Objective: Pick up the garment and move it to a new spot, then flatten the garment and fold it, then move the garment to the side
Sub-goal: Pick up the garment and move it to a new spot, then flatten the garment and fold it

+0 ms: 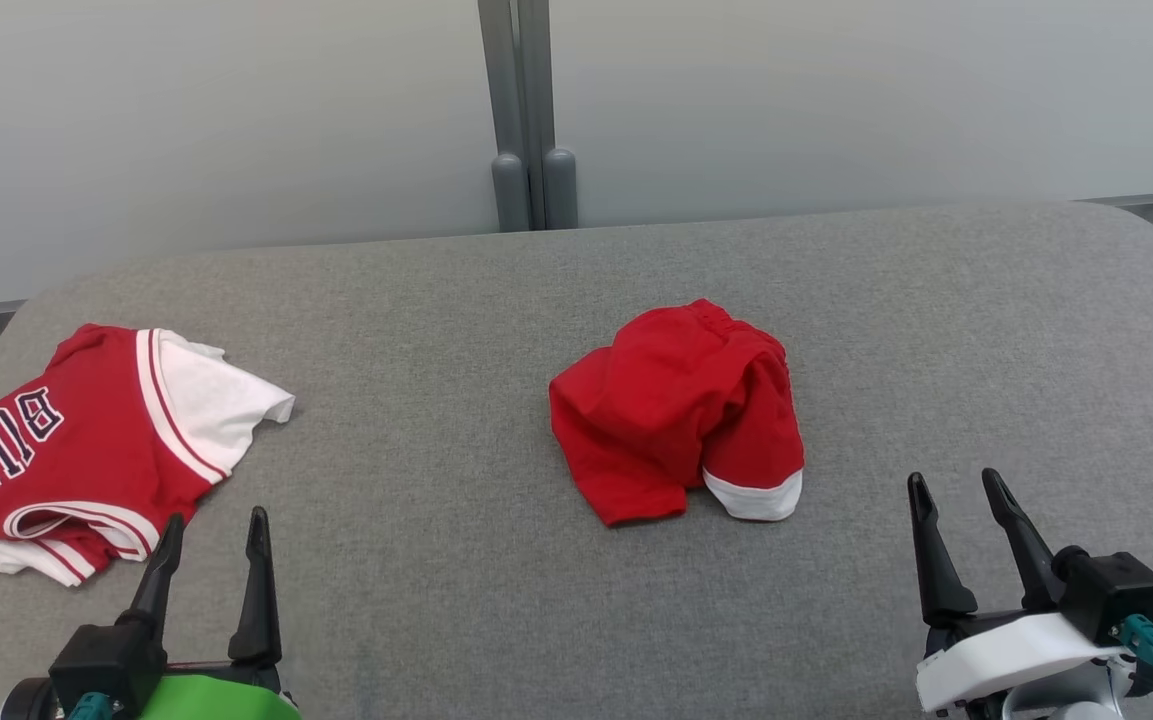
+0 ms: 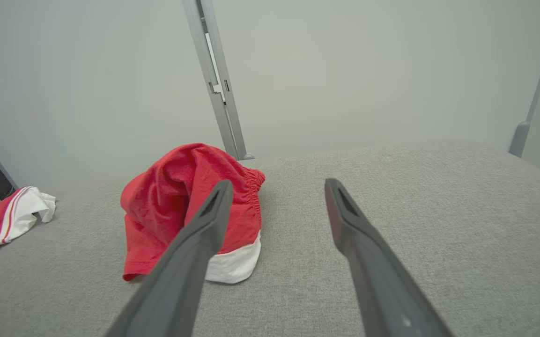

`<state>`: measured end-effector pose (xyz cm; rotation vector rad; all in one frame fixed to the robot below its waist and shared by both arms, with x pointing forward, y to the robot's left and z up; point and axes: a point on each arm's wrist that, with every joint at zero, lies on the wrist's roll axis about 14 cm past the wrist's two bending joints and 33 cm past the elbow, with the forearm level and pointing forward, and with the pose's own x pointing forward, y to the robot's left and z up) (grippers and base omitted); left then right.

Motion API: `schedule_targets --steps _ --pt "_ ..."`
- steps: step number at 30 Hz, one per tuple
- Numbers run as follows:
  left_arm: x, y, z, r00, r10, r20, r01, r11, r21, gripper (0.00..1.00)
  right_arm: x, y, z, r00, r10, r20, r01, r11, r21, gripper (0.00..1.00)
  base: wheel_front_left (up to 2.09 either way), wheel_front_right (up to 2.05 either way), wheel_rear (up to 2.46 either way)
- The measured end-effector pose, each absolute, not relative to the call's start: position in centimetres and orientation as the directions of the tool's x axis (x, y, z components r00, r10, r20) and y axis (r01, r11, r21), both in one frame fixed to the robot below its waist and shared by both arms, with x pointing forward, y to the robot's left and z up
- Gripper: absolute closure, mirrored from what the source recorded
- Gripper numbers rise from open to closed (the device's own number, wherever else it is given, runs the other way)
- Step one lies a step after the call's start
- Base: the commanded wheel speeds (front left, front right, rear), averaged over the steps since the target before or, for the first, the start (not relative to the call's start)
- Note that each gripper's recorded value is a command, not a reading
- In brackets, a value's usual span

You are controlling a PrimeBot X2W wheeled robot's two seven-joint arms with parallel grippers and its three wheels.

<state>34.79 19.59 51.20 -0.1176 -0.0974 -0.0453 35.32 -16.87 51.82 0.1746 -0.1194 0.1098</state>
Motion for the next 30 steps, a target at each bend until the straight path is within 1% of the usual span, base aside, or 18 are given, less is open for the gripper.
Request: schedule_targets --steps 4,30 --pt "34.5 19.2 50.9 0.994 -0.059 0.093 0.069 0.992 -0.107 0.00 35.1 -16.8 51.5 0.988 0.101 0.119 -0.121 0.978 0.167 0.00 0.00 0.00 0.00" --pt "34.5 19.5 50.2 0.996 -0.041 0.073 0.049 0.994 -0.102 0.00 35.3 -16.8 51.0 0.989 0.101 0.104 -0.117 0.978 0.171 0.00 0.00 0.00 0.00"
